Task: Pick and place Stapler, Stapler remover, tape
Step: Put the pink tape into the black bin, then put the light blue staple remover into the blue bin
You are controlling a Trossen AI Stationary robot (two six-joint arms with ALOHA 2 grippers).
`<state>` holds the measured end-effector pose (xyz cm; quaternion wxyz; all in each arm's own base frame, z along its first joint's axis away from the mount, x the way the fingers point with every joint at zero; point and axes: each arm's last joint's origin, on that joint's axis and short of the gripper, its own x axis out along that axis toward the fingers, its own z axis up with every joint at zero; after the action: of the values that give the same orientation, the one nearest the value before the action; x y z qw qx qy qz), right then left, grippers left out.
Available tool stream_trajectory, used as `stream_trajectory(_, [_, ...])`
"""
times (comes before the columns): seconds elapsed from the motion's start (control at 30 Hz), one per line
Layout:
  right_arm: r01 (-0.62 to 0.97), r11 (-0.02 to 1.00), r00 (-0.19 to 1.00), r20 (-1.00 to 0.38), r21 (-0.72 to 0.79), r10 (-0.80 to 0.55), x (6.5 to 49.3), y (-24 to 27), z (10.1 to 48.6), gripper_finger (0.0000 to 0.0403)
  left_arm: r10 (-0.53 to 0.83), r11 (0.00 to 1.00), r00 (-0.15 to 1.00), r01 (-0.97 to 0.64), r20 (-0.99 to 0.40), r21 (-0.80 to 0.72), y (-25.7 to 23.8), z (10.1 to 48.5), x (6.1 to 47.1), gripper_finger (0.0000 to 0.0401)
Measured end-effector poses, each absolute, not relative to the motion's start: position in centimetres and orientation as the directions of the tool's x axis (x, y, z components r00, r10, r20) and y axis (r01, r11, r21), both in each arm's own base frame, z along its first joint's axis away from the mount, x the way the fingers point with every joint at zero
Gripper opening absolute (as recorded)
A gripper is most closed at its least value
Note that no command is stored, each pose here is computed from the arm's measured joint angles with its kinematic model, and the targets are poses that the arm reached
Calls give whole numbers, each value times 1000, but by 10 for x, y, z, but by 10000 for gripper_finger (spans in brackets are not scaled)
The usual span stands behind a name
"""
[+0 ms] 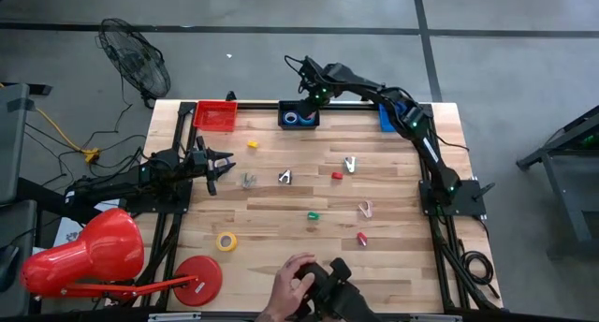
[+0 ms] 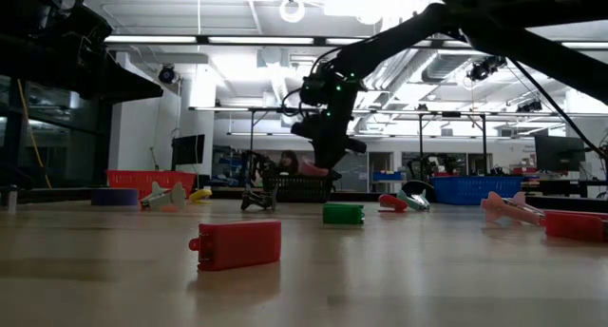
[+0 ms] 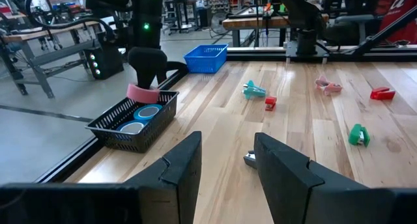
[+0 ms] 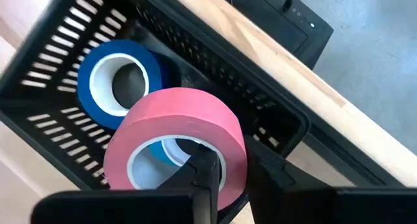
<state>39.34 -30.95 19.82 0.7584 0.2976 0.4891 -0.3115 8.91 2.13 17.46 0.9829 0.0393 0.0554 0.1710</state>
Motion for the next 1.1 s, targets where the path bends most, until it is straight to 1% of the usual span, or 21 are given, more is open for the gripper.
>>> stream_trajectory(0.2, [759,629,340,-926,166,-166,392,-311,199,46,340,938,935,-332,-95,96,21,175,89,138])
stream_trajectory(0.6, [766,620,333,-930,172,-153,391,-310,198,107,340,938,935,-332,-96,96,21,175,89,138])
stream_trajectory(0.9, [767,619,330,-931,168,-156,391,-310,199,141,340,938,935,-332,-95,96,21,175,89,138])
stream_trajectory(1.1, [748,646,319,-936,153,-148,390,-308,205,167,340,938,935,-332,-95,96,21,175,89,138])
